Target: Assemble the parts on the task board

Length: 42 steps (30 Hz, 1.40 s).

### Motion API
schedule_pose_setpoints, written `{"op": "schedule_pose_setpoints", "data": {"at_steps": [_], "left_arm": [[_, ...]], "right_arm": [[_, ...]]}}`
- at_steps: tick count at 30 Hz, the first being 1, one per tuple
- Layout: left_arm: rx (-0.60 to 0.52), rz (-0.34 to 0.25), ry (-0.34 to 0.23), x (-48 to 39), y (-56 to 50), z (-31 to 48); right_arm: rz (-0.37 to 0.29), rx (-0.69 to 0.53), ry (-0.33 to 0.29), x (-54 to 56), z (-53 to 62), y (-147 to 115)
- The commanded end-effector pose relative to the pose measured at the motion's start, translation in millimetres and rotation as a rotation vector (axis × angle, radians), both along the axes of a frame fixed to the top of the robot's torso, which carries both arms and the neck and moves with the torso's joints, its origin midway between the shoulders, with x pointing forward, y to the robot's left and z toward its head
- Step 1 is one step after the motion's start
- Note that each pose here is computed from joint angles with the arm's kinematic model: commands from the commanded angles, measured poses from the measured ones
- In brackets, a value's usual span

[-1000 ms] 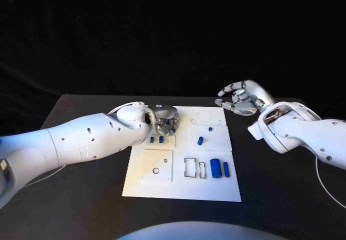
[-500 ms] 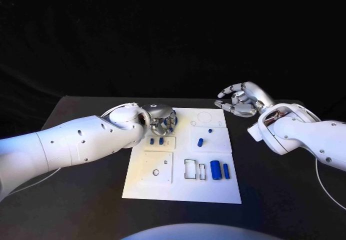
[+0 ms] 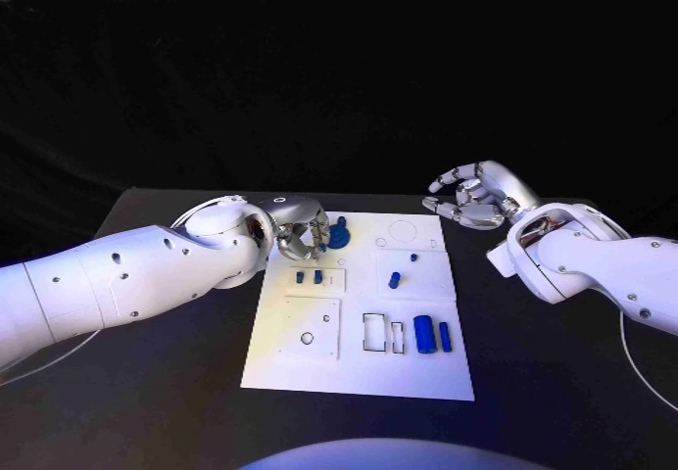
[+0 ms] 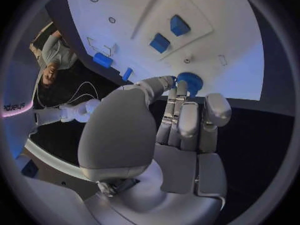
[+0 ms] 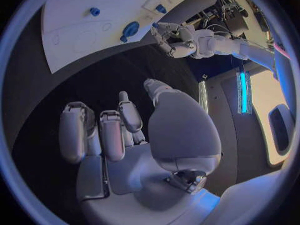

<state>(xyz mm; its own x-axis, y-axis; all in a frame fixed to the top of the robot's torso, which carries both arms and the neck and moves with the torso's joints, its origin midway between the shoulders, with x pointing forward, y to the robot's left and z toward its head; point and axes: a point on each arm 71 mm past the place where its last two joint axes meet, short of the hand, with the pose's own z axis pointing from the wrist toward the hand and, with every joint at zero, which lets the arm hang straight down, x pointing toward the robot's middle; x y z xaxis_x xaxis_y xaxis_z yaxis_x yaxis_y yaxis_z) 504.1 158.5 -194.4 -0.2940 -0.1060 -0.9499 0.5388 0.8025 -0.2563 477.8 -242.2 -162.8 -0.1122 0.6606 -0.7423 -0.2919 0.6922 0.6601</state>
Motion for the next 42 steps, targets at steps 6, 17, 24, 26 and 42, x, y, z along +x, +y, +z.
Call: {"op": "schedule_pose_setpoints", "data": {"at_steps": [6, 17, 24, 26, 42], "left_arm": [[0.025, 0.032, 0.061, 3.5, 10.3, -6.3], [0.049, 0.045, 0.061, 7.2, 14.4, -11.0], [0.05, 0.038, 0.065, 6.7, 11.6, -11.3], [0.05, 0.036, 0.068, 6.6, 10.8, -11.5], [0.07, 0.042, 0.089, 7.7, 9.3, -14.5]], "right_arm": [[0.006, -0.008, -0.005, -0.2, -0.3, 0], [0.007, -0.007, -0.005, -0.3, -0.6, 0], [0.008, -0.007, -0.005, -0.4, -0.6, 1], [0.008, -0.007, -0.005, -0.4, -0.6, 1], [0.008, -0.007, -0.006, -0.6, -0.6, 1]]}}
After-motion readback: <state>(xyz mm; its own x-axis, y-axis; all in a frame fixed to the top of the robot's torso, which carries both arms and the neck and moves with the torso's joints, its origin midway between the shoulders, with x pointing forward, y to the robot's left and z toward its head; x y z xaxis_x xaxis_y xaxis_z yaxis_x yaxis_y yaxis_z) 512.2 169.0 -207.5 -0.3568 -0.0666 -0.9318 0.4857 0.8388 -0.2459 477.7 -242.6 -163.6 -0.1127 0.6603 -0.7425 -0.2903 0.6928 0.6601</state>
